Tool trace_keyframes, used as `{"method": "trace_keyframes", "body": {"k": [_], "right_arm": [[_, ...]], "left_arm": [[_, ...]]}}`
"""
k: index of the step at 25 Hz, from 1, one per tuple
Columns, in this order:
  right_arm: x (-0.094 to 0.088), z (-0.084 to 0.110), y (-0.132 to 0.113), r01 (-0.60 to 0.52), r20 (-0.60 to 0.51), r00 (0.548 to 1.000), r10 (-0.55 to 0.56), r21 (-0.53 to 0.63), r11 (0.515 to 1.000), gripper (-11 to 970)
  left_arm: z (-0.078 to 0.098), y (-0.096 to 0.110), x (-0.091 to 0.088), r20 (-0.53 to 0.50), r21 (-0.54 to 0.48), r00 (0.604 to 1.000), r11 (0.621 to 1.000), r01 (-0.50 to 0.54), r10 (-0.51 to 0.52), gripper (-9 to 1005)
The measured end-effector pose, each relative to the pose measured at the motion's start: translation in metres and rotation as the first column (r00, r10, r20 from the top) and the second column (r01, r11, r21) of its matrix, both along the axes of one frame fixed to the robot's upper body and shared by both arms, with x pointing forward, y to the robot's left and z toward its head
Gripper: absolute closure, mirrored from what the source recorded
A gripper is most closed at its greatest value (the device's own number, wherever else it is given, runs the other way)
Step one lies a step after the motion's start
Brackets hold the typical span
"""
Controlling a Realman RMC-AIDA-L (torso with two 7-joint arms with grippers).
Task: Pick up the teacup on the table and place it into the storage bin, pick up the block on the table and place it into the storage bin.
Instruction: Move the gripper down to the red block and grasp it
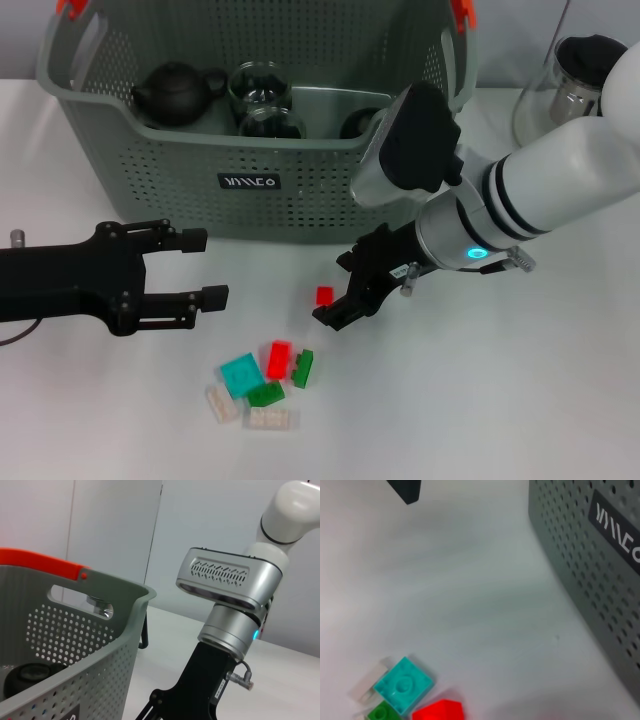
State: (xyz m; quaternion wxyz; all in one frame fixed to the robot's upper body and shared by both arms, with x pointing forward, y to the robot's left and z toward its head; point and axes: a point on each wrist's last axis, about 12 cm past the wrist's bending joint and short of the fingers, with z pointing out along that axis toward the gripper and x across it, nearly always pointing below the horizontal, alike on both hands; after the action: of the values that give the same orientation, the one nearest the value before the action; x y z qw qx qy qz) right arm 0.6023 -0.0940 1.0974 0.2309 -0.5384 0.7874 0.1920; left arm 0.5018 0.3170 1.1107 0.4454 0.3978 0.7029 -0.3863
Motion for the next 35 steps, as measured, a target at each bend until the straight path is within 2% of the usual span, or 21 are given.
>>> {"method": "trace_keyframes", "body": {"k": [10, 13, 18, 35], "right_arm": [[-0.003, -0.013, 0.009, 0.010, 0.020, 1.000, -0.010, -0.004, 1.000, 100], [-0.002, -0.014, 0.010, 0.017, 0.025, 1.000, -0.017, 0.000, 1.000, 283], [-0.001, -0.014, 0.010, 0.025, 0.030, 0.999, -0.025, 0.003, 1.000, 514], [-0.005, -0.019, 0.012, 0.015, 0.032, 0.999, -0.015, -0.008, 1.000, 506]], "left_arm": [[0.000, 0.000, 0.000, 0.001, 0.000, 1.000, 1.000, -0.005, 0.005, 215], [0.000, 0.000, 0.000, 0.002, 0.000, 1.000, 1.000, -0.006, 0.006, 215], [0.000, 0.000, 0.000, 0.002, 0.001, 1.000, 1.000, -0.007, 0.007, 215], [-0.001, 0.001, 0.000, 0.001, 0.002, 1.000, 1.000, -0.012, 0.012, 215]]}}
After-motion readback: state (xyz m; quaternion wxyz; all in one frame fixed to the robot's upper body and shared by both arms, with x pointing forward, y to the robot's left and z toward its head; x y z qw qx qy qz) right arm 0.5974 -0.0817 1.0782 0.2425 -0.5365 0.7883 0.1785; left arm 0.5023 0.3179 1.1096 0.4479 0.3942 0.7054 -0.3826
